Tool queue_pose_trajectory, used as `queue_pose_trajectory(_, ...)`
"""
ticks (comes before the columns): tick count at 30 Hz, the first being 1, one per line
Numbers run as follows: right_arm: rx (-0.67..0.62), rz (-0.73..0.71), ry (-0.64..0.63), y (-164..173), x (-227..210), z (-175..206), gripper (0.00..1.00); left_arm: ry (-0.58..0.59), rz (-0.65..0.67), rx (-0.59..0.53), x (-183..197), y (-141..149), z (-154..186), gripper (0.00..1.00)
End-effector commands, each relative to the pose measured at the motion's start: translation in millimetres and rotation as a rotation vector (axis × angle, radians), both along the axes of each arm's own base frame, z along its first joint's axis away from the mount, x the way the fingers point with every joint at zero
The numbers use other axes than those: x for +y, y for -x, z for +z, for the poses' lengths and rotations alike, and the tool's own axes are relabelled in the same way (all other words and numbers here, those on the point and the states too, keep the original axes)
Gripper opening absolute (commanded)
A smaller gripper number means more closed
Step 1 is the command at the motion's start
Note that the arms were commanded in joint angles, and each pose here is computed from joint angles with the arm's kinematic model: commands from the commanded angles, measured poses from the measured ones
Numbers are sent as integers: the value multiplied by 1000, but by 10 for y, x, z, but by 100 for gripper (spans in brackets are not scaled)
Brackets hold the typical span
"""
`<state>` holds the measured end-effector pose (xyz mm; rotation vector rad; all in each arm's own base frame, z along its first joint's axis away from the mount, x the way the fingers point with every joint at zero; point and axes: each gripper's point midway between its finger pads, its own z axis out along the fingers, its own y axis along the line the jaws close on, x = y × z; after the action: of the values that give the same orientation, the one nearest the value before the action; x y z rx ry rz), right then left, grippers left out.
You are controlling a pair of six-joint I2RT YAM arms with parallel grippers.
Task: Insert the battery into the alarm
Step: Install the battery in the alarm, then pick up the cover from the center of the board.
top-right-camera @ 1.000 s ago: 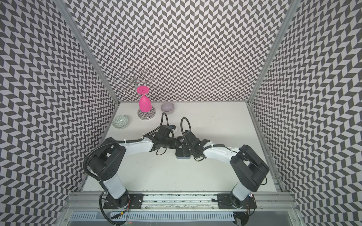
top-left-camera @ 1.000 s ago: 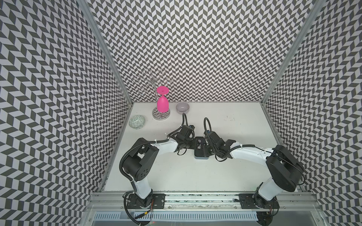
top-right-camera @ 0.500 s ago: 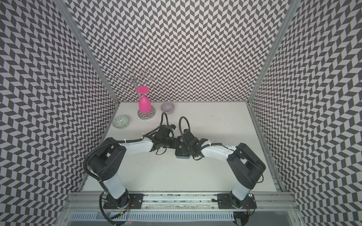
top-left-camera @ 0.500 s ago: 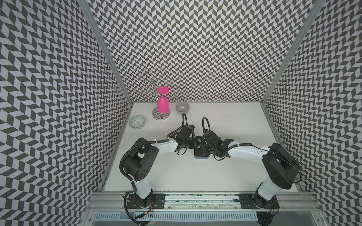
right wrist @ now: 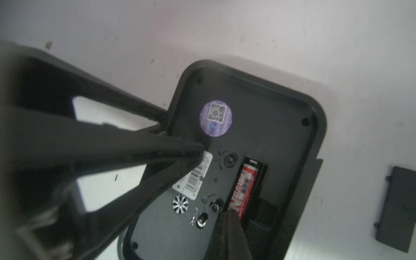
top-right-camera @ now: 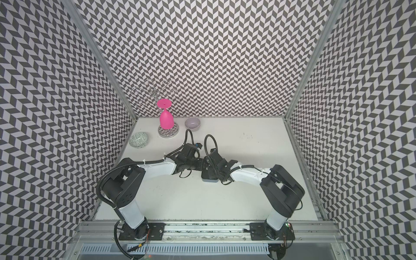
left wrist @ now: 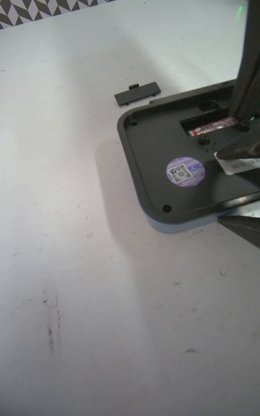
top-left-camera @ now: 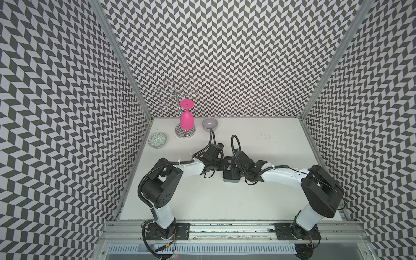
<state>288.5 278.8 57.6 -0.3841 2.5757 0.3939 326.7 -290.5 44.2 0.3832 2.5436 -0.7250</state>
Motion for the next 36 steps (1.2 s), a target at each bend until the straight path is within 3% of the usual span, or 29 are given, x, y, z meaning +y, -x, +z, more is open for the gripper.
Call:
queue_pose_trajectory(1, -58, 105, -191, 54, 272, 474, 7, -201, -19, 202, 335, 476, -632, 41)
queue_pose_trajectory(7, -138, 133, -359, -33, 217, 949, 33, -197, -17, 194, 328, 457, -602, 41)
queue_pose_trajectory(14, -148, -115, -317, -458, -632, 682, 56, -162, -12, 177, 280, 426, -511, 49)
queue_pose_trajectory(21, -118, -271, -286, -664, -1221, 311, 53, -141, -21, 171, 253, 436, -464, 51)
queue_pose_trajectory(36, 52, -224, -346, -445, -1245, -248, 41, -137, -32, 170, 235, 436, -482, 50)
